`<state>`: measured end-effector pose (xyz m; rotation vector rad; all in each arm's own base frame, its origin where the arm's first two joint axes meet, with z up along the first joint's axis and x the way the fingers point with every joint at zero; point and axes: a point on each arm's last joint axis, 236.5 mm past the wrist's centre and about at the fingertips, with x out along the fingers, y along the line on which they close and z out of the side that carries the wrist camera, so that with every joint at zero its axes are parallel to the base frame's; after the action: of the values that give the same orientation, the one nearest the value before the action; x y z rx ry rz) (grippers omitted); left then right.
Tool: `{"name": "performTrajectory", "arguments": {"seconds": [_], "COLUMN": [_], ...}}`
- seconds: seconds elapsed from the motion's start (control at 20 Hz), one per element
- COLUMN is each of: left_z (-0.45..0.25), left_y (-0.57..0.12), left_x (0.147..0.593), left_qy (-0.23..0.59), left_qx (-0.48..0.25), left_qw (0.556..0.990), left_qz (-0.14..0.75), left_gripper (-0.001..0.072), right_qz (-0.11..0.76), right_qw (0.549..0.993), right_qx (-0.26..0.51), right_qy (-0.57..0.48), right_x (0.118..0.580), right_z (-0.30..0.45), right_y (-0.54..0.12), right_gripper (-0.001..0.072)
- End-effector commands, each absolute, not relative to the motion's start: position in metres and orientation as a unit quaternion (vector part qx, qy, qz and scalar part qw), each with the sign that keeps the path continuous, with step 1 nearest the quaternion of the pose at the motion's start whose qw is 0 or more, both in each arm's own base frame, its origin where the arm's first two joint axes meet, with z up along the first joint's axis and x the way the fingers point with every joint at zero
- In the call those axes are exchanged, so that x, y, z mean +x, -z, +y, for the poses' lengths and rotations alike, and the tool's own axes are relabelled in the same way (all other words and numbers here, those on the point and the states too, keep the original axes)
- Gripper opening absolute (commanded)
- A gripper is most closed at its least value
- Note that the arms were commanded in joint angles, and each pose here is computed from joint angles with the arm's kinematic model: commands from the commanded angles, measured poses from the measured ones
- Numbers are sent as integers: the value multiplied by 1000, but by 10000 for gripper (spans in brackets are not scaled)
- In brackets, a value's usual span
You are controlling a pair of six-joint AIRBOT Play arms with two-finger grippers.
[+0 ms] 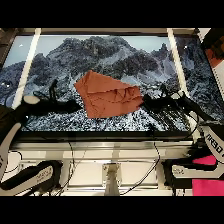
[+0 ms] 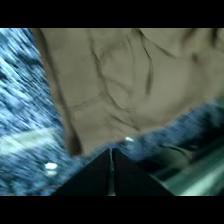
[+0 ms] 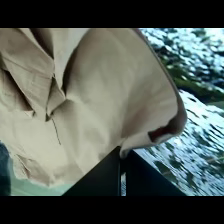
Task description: Fold the clothes and pants, and hang the long-sleeved shirts on hangers.
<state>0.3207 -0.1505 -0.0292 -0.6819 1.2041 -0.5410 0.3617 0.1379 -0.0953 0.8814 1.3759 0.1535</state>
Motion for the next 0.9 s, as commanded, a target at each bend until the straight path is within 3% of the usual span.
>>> {"name": "performTrajectory", "arguments": {"seconds": [0.0, 0.05, 0.85], "left_z": [-175, -175, -176], "left_y": [34, 40, 96], "left_x": [287, 283, 294], "left_qy": [271, 254, 117], "left_qx": [-406, -420, -439], "left_qw": [687, 677, 674], "left_qz": [538, 548, 583], "left_gripper": [551, 609, 602], "right_qz": [618, 618, 613], "right_qw": [681, 681, 679], "right_qx": [386, 385, 394], "right_qy": [-82, -82, -87], "right_x": [358, 358, 360], "right_z": [141, 141, 144], "right_y": [94, 94, 90], "right_gripper": [11, 11, 12]}}
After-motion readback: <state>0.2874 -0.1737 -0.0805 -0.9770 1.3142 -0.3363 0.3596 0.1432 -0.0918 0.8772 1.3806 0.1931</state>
